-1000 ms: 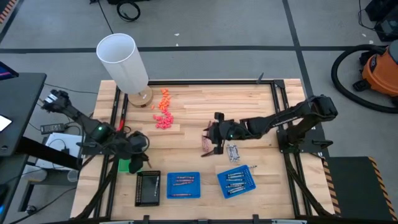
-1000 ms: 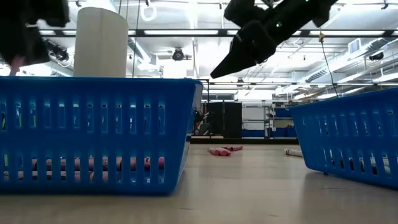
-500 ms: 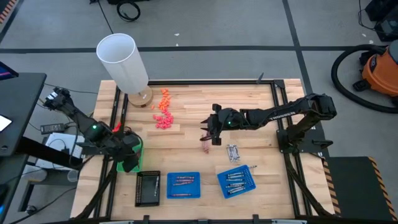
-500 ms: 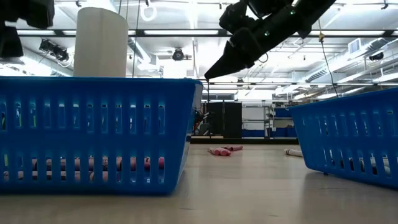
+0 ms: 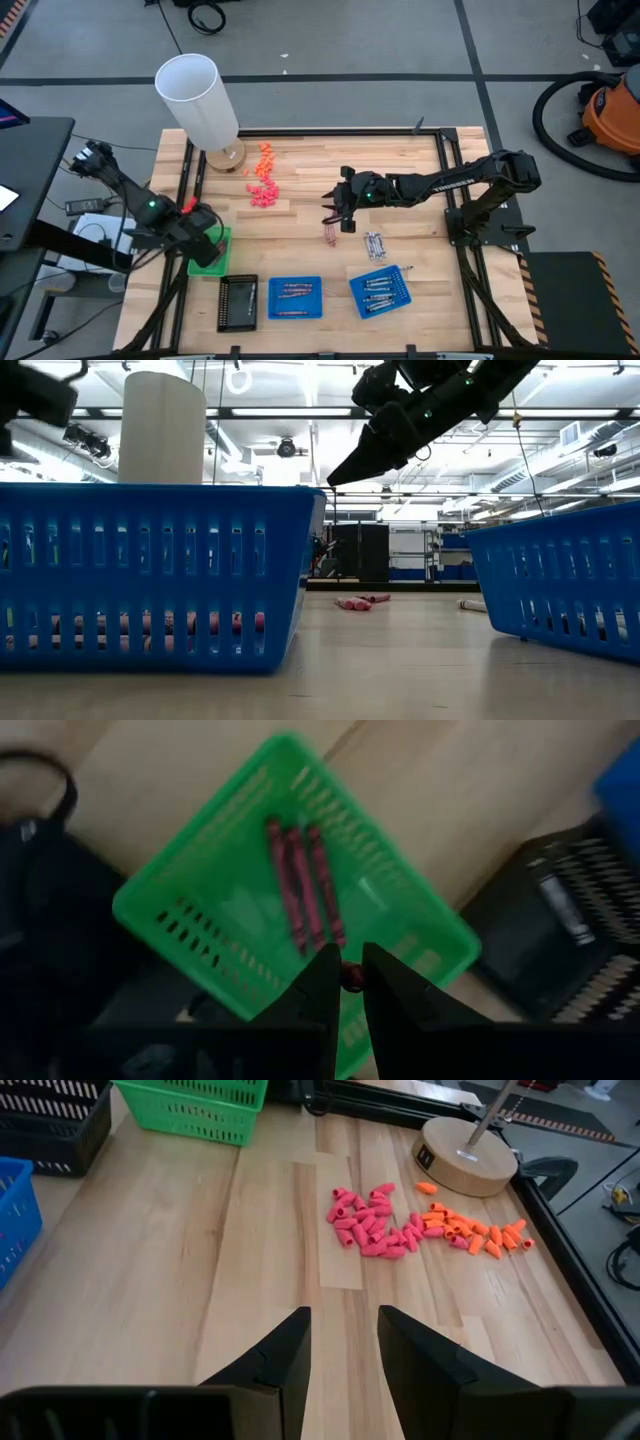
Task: Sort crayons
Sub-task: Put the red crayon into the green basket, then put the black crayon into the right blue basket
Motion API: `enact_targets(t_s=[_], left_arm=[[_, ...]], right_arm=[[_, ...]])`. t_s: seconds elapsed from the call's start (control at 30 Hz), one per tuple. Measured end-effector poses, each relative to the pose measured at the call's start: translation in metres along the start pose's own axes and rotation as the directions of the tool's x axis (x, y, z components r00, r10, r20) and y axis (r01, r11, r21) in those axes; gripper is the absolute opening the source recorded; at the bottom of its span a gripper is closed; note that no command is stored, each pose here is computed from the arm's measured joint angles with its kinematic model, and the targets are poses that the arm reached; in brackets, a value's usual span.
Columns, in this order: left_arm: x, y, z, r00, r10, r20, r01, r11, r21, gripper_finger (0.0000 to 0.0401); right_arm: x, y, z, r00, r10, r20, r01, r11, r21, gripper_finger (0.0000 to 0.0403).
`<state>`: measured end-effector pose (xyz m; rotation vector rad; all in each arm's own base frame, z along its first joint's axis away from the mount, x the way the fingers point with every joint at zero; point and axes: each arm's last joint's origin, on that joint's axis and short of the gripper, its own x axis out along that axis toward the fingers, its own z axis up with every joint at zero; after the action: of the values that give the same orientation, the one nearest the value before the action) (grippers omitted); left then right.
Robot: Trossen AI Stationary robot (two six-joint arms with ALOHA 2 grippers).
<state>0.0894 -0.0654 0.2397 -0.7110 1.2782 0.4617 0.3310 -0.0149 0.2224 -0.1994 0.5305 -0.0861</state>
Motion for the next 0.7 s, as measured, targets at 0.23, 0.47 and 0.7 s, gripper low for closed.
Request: enact_targets(t_s=[0.23,0.47,0.7], left_arm=[[0.006,-0.006,-0.001,0.998,-0.019,-0.055,0.019,1.000,-0.003,0.0039],[0.013,-0.015,-0.001,0.998,0.004,-0.064,-0.003,1.000,0.010,0.0055],[0.023,-0.019,-0.001,0.991,0.099,-0.091,-0.097,0.995,0.030,0.0117]], right_arm=[[0.000,0.000,0.000,1.000,0.000,0.002,0.000,1.000,0.000,0.0128],[0.000,0.000,0.000,1.000,0.000,0.003,0.000,1.000,0.000,0.0128],[0.000,0.000,0.002,1.000,0.003,0.017,-0.003,1.000,0.001,0.0128]])
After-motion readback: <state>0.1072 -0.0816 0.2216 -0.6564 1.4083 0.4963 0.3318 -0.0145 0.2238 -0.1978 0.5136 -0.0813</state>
